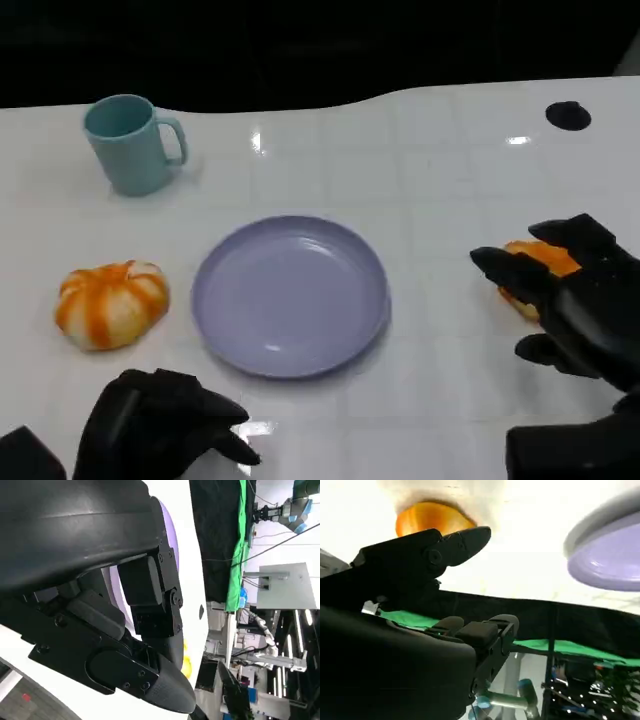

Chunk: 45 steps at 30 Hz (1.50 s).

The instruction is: Grasp the bread from the table and place it into the plate.

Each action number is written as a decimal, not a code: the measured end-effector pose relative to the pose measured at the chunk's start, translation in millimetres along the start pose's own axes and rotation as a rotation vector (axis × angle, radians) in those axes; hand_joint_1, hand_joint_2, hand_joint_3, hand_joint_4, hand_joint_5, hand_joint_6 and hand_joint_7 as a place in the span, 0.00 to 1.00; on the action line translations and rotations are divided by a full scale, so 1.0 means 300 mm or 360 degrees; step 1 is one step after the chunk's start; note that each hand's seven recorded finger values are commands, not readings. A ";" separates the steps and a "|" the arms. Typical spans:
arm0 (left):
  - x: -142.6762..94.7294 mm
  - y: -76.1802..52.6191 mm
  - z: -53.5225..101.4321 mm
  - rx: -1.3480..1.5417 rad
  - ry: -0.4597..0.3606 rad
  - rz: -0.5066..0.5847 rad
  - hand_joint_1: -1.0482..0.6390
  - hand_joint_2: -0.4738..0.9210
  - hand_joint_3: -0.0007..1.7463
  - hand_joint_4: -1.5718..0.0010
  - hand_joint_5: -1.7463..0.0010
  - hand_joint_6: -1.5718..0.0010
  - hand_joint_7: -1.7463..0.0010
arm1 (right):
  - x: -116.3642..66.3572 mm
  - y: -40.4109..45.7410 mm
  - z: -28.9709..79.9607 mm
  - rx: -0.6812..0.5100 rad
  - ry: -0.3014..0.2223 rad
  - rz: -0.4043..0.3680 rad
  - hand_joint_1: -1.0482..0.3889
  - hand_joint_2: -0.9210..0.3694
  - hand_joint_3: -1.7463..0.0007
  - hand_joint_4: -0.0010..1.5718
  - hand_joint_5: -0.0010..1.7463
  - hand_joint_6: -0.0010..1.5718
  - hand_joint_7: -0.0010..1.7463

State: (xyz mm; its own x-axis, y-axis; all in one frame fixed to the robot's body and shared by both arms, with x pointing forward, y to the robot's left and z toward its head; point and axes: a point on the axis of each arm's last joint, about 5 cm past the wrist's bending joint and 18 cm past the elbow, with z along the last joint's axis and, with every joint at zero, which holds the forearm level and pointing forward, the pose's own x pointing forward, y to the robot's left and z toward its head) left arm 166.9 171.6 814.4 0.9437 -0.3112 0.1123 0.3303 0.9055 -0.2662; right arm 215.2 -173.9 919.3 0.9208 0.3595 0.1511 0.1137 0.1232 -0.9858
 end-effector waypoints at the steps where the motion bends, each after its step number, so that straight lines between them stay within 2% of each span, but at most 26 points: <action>1: 0.000 0.000 0.000 0.0000 0.0000 0.0000 0.00 0.90 0.00 0.00 0.80 0.00 0.93 | 0.008 -0.003 0.002 -0.0017 0.0011 0.0014 0.41 0.11 1.00 0.00 0.30 0.25 0.00; 5: 0.000 -0.001 0.000 -0.0001 0.0000 0.0000 0.00 0.90 0.00 0.00 0.80 0.00 0.93 | 0.042 -0.013 0.000 -0.0112 0.0067 0.0060 0.44 0.12 1.00 0.00 0.32 0.26 0.00; 8: -0.001 -0.001 -0.001 -0.0002 0.0000 0.0001 0.00 0.90 0.00 0.00 0.80 0.00 0.93 | 0.060 -0.007 -0.005 -0.0143 0.0093 0.0087 0.44 0.12 1.00 0.01 0.33 0.26 0.01; 17: 0.001 -0.003 0.003 0.0000 -0.0011 -0.0002 0.00 0.89 0.00 0.00 0.79 0.00 0.93 | 0.101 0.034 -0.038 -0.0221 0.0190 0.0193 0.43 0.11 1.00 0.02 0.31 0.25 0.00; 24: 0.002 -0.004 0.007 0.0004 -0.0020 -0.0005 0.00 0.90 0.00 0.00 0.79 0.00 0.93 | 0.125 0.065 -0.054 -0.0204 0.0214 0.0266 0.42 0.10 1.00 0.05 0.28 0.25 0.00; 34: -0.005 -0.005 0.007 0.0006 -0.0019 -0.0002 0.00 0.89 0.00 0.00 0.80 0.00 0.93 | 0.150 0.121 -0.060 -0.0173 0.0244 0.0381 0.42 0.07 1.00 0.12 0.13 0.23 0.00; 39: -0.006 -0.006 0.008 0.0006 -0.0019 -0.0003 0.00 0.90 0.00 0.00 0.80 0.00 0.93 | 0.169 0.146 -0.060 -0.0143 0.0282 0.0446 0.43 0.05 1.00 0.21 0.09 0.25 0.00; 43: -0.009 -0.006 0.008 0.0005 -0.0017 0.0000 0.00 0.89 0.00 0.00 0.80 0.00 0.93 | 0.188 0.160 -0.065 -0.0103 0.0313 0.0443 0.45 0.04 1.00 0.26 0.07 0.28 0.01; 45: -0.010 -0.007 0.008 0.0004 -0.0016 0.0000 0.00 0.89 0.00 0.00 0.80 0.00 0.93 | 0.192 0.169 -0.066 -0.0077 0.0317 0.0431 0.50 0.03 1.00 0.40 0.07 0.38 0.03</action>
State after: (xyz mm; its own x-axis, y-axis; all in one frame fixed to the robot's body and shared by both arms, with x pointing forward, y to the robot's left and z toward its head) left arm 163.4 171.4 817.0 0.9434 -0.3082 0.1222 0.3303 0.9062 -0.2641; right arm 281.3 -165.4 876.6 0.9742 0.1851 -0.1291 -0.1319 0.0024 -0.9913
